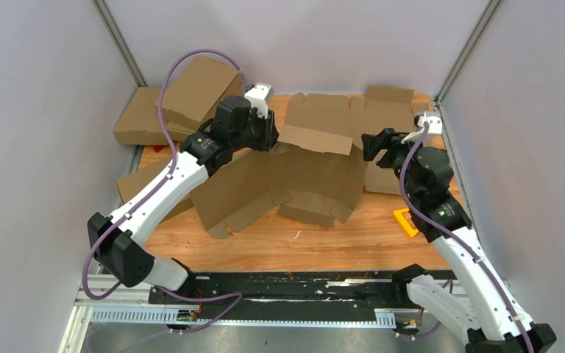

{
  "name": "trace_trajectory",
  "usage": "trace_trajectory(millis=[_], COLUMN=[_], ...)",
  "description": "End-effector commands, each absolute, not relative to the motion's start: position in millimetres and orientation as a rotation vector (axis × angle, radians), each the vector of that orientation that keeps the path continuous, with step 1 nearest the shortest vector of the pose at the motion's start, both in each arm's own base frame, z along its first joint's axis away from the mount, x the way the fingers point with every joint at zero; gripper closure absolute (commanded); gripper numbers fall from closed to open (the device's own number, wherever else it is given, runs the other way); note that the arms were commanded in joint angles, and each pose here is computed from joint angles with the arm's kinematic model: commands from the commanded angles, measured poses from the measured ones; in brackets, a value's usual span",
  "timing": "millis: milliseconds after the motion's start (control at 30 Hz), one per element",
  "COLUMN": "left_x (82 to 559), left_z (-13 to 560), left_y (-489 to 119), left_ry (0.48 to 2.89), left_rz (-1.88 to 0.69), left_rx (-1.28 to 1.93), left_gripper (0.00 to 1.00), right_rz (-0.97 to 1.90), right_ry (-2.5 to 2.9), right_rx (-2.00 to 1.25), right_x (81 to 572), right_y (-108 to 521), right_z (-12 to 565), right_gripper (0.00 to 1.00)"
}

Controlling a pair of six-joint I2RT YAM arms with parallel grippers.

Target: Fold the paper box

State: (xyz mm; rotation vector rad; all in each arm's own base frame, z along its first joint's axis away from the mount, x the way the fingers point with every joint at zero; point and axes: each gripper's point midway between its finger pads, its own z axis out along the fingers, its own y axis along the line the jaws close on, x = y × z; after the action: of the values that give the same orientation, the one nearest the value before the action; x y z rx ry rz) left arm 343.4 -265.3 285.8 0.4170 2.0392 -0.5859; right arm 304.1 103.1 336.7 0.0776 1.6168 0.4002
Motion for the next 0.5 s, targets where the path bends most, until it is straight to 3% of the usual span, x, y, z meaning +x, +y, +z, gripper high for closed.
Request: trace_trajectory(millis=[0, 467], left_x=[332.3, 330.5], left_z=[283.7, 284.8], left_y=[-265.3, -267.9], left_ry=[2.062, 2.062], left_rz=[-0.621, -0.642], left_rx=[0.423, 0.422], left_gripper=[0.66, 0.66], right_rz=[0.487, 0.48], right_ry=[1.709, 1.78], right_rx=[0.029, -0.037], right_x=[302.2, 298.3], right_y=[120.7, 125.5], right_z=[323.2, 275.8], right_gripper=[0.34, 0.43])
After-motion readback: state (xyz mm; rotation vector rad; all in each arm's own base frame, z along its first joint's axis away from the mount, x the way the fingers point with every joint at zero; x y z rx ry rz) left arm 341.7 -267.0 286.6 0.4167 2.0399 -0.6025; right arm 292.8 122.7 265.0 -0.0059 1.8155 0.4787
